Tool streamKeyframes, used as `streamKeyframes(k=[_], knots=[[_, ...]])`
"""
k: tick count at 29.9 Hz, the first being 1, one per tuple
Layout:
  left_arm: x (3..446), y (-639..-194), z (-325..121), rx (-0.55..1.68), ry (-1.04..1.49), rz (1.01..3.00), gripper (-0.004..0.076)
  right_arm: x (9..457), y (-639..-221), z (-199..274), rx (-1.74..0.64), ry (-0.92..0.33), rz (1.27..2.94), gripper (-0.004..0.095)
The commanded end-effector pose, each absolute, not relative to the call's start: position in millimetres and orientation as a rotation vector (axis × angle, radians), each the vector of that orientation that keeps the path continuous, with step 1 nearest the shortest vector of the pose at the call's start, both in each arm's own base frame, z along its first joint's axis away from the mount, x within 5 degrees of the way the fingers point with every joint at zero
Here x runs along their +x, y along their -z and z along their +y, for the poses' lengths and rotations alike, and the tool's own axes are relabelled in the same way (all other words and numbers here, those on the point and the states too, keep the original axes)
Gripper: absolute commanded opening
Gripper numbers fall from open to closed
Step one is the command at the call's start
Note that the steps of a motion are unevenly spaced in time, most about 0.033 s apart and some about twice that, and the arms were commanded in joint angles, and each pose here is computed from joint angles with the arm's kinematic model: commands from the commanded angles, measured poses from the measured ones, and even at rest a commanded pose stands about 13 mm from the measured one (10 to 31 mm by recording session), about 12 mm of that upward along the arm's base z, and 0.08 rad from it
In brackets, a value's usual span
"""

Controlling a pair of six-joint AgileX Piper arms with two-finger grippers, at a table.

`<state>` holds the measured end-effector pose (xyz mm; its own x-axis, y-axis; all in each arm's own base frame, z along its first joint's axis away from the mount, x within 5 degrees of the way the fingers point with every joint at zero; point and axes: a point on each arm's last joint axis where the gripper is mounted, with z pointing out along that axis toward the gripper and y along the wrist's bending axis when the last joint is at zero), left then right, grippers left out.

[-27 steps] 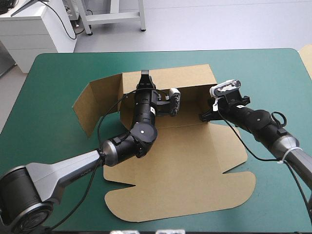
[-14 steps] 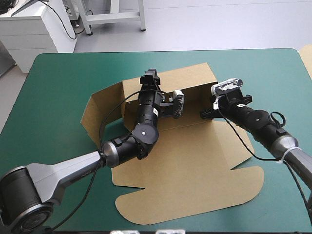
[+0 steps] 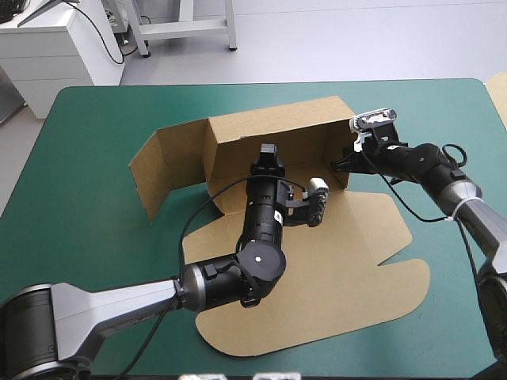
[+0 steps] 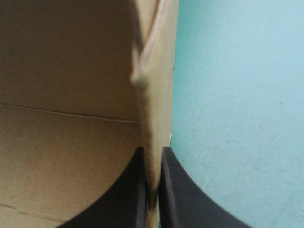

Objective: Fold the box

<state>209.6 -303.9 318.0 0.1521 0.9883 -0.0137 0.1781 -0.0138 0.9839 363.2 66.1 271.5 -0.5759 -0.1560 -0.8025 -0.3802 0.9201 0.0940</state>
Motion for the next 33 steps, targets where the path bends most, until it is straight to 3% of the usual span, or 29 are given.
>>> streamKeyframes(k=[1, 7, 11, 16, 22, 28, 33], knots=[[197.7, -359.6, -290.9, 1.436, -0.938, 1.255, 0.0015, 360.2, -300.5, 59.1, -0.378, -0.301, 2.195, -0.0019], [196.7, -401.2, -273.6, 1.648, -0.466, 1.550, 0.0013, 357.0, -299.4, 57.8, -0.410, -0.280, 2.263, -0.0020], [221.9, -445.5, -238.7, 1.552, -0.181, 1.746, 0.0013, 355.0, -297.9, 58.8, -0.424, -0.296, 2.285, -0.0019], [275.2, -474.7, -164.5, 1.207, -0.091, 1.957, 0.0013, 352.9, -296.4, 59.7, -0.431, -0.316, 2.310, -0.0019], [331.1, -466.4, -53.5, 0.662, 0.199, 2.169, 0.0001, 350.2, -294.4, 60.6, -0.436, -0.337, 2.345, -0.0019], [346.3, -444.0, 61.7, 0.060, 0.318, 2.292, -0.0008, 349.0, -293.7, 61.1, -0.392, -0.367, 2.370, -0.0019], [334.4, -402.0, 115.5, -0.195, 0.385, 2.371, -0.0008, 348.4, -292.9, 59.6, -0.385, -0.350, 2.390, -0.0019]])
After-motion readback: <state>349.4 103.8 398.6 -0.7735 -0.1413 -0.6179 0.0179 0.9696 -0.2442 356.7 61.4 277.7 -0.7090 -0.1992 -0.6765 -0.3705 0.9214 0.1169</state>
